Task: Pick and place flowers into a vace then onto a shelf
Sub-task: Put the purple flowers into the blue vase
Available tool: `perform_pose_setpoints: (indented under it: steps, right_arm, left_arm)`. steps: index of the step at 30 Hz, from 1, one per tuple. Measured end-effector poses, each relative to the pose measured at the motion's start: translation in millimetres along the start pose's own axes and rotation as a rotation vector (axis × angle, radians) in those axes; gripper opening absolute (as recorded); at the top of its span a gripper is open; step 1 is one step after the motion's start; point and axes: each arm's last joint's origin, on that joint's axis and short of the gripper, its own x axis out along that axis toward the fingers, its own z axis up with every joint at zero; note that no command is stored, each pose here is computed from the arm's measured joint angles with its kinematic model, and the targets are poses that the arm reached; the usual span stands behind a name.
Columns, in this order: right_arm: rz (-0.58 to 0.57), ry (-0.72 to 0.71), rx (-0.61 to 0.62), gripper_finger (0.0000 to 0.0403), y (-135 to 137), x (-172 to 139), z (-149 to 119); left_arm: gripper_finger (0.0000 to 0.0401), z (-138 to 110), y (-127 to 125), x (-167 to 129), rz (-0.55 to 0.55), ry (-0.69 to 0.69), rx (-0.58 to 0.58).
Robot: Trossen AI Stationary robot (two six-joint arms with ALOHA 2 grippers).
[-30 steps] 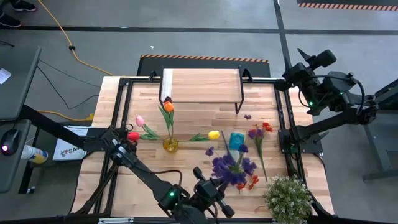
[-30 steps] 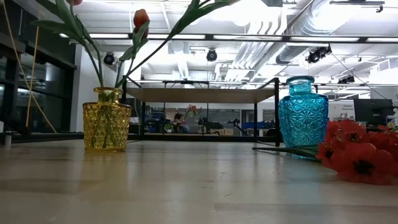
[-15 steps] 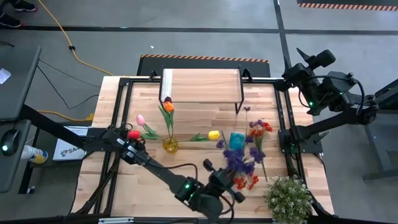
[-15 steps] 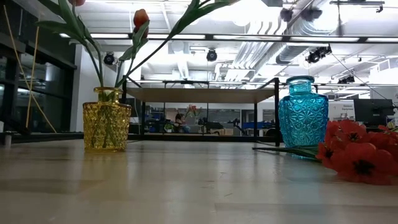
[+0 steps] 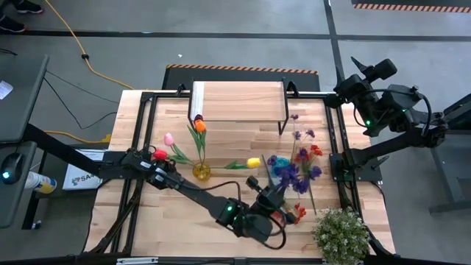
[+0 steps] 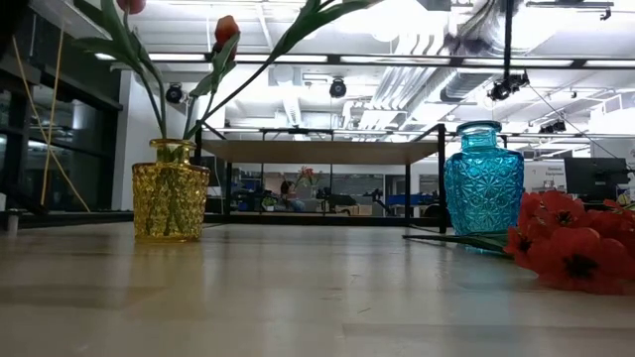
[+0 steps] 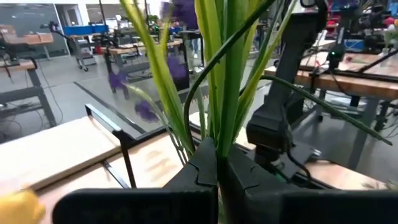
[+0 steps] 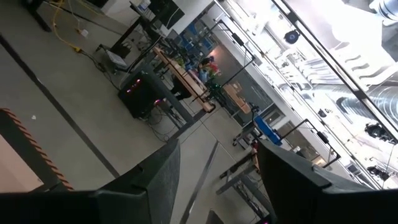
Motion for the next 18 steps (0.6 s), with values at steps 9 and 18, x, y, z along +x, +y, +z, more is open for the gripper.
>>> perform_pose_setpoints:
  steps: [9, 18]
  right_arm:
    - [0.000, 0.002, -0.006, 0.0204, 0, 0, 0]
    - [-0.088, 0.124, -0.017, 0.0204, -1, -1, -5]
  left_arm:
    - [0.0032, 0, 3, 11, -0.002, 0.003, 0.033]
    - [0.0032, 6, -1, -6, 0.048, -0.022, 0.070]
